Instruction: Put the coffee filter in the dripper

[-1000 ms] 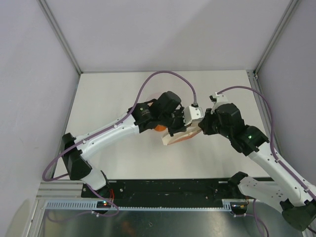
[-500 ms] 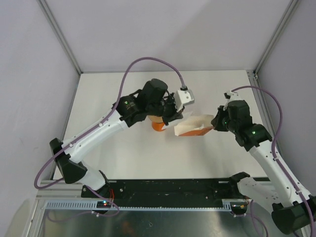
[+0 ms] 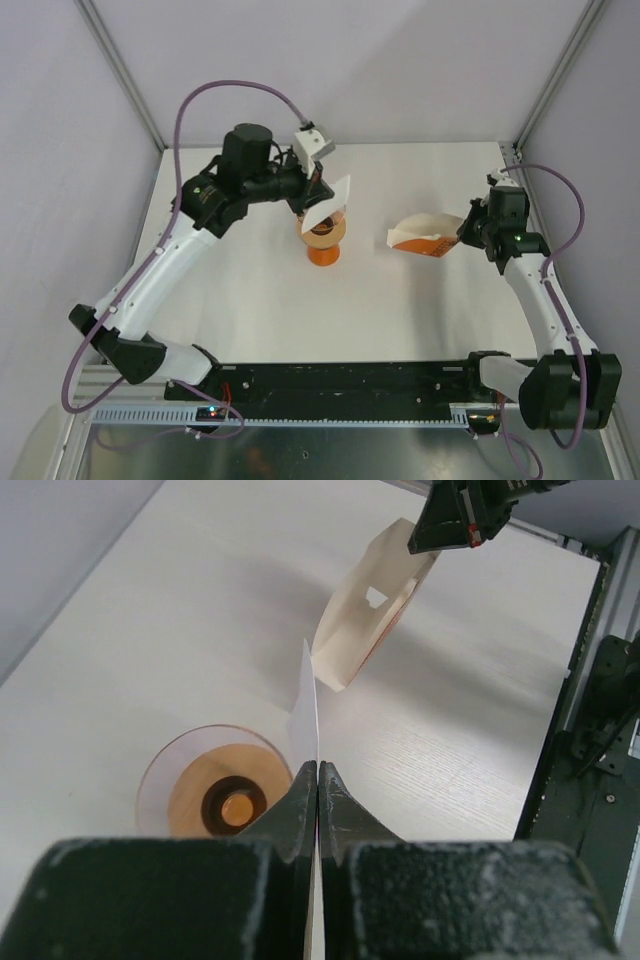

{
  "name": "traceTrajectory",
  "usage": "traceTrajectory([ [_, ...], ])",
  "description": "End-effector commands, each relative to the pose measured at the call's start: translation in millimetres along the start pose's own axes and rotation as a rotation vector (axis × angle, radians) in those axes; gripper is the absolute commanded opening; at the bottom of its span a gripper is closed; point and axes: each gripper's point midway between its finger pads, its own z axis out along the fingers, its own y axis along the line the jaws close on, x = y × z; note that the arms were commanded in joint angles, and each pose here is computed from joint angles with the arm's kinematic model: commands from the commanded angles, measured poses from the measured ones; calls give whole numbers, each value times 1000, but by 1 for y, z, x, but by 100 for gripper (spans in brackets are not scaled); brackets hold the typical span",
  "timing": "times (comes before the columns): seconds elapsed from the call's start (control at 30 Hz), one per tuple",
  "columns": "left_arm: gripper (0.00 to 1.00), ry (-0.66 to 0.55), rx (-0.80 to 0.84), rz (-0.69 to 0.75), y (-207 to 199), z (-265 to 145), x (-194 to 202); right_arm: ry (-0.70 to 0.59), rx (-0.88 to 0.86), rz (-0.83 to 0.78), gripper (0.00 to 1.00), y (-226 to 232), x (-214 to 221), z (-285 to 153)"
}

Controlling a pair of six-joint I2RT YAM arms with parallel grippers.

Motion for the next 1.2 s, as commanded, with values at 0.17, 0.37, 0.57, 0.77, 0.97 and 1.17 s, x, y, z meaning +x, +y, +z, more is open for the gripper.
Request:
traceTrajectory([
  [0.17, 0, -107, -111, -48, 33, -54, -27, -81, 139, 15, 0, -46, -33, 42],
  [0.37, 0, -99, -134, -56, 40, -57, -24, -12, 269, -36, 0, -73, -29, 60],
  [0.57, 0, -96, -124, -63, 39, -57, -26, 45, 294, -41, 7, -82, -17, 75],
  [0.77, 0, -94, -132, -55, 41, -58, -26, 41, 277, -44, 25, -76, -18, 73],
  [0.97, 0, -87, -118, -61, 40, -54, -24, -19, 247, -68, 36, -62, -36, 59],
  [1.17, 0, -89, -123, -57, 41, -55, -25, -65, 219, -103, 43, -47, -55, 44],
])
